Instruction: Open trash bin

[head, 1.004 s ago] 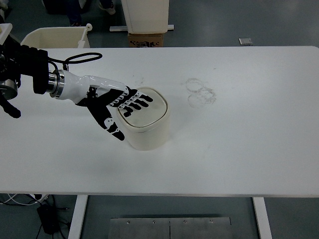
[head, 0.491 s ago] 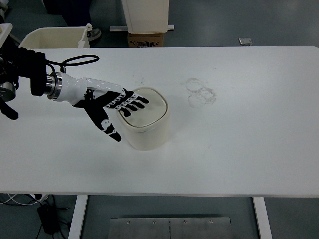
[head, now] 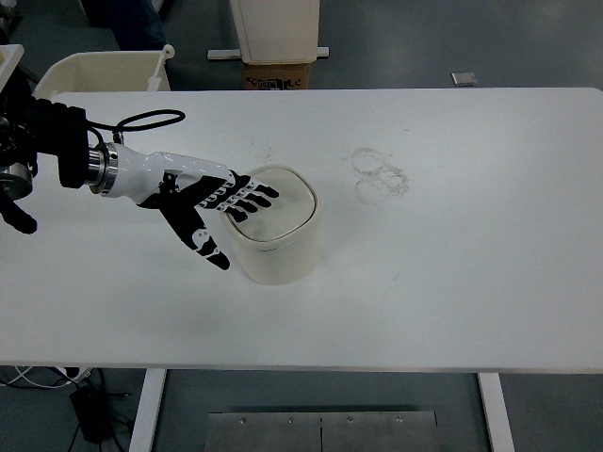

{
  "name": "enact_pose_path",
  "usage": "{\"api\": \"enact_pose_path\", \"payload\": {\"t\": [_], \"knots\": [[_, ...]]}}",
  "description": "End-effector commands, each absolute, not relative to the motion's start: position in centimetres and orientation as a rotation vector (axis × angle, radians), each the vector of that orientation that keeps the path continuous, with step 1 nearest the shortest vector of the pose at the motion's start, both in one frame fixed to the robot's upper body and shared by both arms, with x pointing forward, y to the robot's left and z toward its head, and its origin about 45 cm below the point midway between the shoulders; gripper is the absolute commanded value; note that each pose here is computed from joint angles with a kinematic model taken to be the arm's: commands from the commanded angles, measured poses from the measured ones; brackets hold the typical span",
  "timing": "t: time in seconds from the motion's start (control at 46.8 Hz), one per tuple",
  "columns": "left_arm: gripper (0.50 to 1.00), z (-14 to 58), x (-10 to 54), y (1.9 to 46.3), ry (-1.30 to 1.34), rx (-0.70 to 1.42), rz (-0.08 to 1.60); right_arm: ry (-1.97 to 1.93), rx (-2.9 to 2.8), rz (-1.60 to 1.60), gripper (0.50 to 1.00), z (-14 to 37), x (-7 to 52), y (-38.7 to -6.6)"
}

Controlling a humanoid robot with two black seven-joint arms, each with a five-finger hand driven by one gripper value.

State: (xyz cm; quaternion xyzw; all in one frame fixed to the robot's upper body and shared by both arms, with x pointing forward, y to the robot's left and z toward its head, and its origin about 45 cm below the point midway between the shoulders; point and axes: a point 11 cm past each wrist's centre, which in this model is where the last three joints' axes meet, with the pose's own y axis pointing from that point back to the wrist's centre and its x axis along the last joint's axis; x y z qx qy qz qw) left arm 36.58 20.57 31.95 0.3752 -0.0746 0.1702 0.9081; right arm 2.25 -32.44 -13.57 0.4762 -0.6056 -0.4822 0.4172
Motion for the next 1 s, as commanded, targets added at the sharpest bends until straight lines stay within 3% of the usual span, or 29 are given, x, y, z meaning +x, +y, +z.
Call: {"api": "enact_pose_path", "payload": {"t": [0.0, 0.534, 0.748, 0.983], "knots": [[1.000, 32.4, 36.7, 20.5, -0.163, 0.771, 0.355, -1.520, 1.195, -1.210, 0.993, -13.6, 2.2, -32.4], [1.000, 41.3, 39.4, 20.6, -0.286, 0.587, 0.482, -1.522, 1.193, -1.209, 0.993, -13.6, 2.3, -32.5], [1.000, 45.4, 41.5, 21.5, -0.230, 0.357, 0.591, -1.521, 1.194, -1.211, 0.993, -13.6, 2.3, -32.5], [1.000, 46.7, 44.9, 25.4, -0.111, 0.139, 0.764, -1.520, 1.195, -1.210, 0.993, -13.6, 2.2, -32.4]]}}
